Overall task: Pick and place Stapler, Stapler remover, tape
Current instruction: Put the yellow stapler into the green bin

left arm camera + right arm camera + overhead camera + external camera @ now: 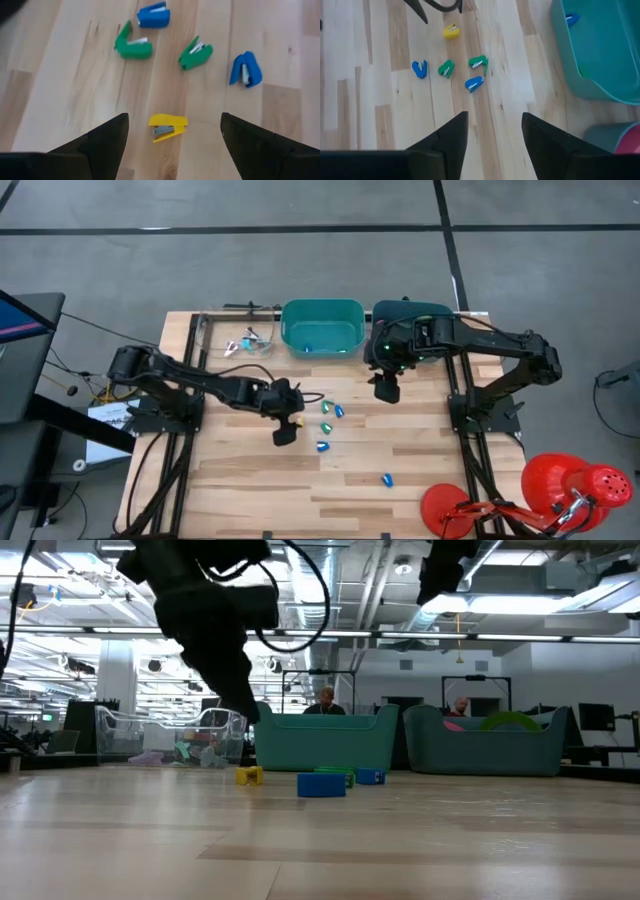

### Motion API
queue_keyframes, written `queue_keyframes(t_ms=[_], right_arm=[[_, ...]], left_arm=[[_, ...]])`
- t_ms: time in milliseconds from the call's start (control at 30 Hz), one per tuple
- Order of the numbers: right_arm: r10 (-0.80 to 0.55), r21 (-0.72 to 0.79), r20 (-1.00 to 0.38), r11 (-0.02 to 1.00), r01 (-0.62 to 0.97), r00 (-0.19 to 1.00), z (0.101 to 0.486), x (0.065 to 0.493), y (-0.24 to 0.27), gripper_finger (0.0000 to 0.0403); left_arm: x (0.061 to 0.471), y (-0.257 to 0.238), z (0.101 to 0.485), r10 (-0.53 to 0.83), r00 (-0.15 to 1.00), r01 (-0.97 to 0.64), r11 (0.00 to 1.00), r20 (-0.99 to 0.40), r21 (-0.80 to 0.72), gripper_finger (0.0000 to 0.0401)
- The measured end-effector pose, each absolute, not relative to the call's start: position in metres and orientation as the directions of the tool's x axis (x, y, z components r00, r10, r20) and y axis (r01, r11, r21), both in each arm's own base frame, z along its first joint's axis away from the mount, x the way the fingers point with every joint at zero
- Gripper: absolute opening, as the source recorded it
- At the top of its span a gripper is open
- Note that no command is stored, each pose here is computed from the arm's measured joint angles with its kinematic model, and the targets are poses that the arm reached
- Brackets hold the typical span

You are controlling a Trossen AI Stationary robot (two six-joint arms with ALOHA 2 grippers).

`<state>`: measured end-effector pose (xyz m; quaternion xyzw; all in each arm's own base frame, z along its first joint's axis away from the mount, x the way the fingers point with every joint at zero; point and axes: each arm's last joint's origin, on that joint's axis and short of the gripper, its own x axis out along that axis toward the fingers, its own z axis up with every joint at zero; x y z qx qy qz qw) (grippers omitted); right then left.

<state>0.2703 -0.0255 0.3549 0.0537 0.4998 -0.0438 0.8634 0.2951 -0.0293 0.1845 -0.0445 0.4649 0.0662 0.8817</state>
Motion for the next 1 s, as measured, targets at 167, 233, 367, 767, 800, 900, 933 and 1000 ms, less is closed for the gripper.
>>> queue_keyframes(t_ms=[167,233,367,767,800,900,933,1000], right_arm=[[-0.022,0.045,-0.871,0.991,0.123,0.49,0.355,0.27,-0.025,0.017],[-0.022,0.045,-0.871,0.991,0.124,0.49,0.355,0.27,-0.026,0.0169],[-0.023,0.043,-0.871,0.991,0.123,0.491,0.355,0.27,-0.026,0.0166],[-0.024,0.03,-0.868,0.995,0.1,0.496,0.355,0.27,-0.026,0.016],[-0.024,0.03,-0.867,0.994,0.101,0.497,0.355,0.27,-0.026,0.0159],[-0.026,0.029,-0.86,0.994,0.101,0.509,0.355,0.272,-0.027,0.0156],[-0.027,0.029,-0.859,0.994,0.102,0.511,0.355,0.272,-0.027,0.0155],[-0.028,0.029,-0.857,0.994,0.102,0.514,0.356,0.272,-0.027,0.0153]], left_arm=[[0.298,-0.029,0.173,0.09,0.528,-0.2,0.98,-0.845,-0.021,0.0309],[0.299,-0.029,0.171,0.099,0.521,-0.206,0.979,-0.848,-0.011,0.0315],[0.301,-0.029,0.164,0.108,0.508,-0.209,0.978,-0.855,-0.001,0.0331],[0.307,-0.03,0.147,0.11,0.477,-0.199,0.98,-0.872,0.014,0.0328],[0.307,-0.03,0.144,0.114,0.466,-0.2,0.98,-0.877,0.021,0.0326],[0.31,-0.031,0.135,0.107,0.455,-0.197,0.98,-0.884,0.018,0.0322],[0.311,-0.031,0.133,0.098,0.452,-0.193,0.981,-0.887,0.01,0.0321],[0.311,-0.032,0.129,0.085,0.442,-0.186,0.982,-0.893,0.001,0.0319]])
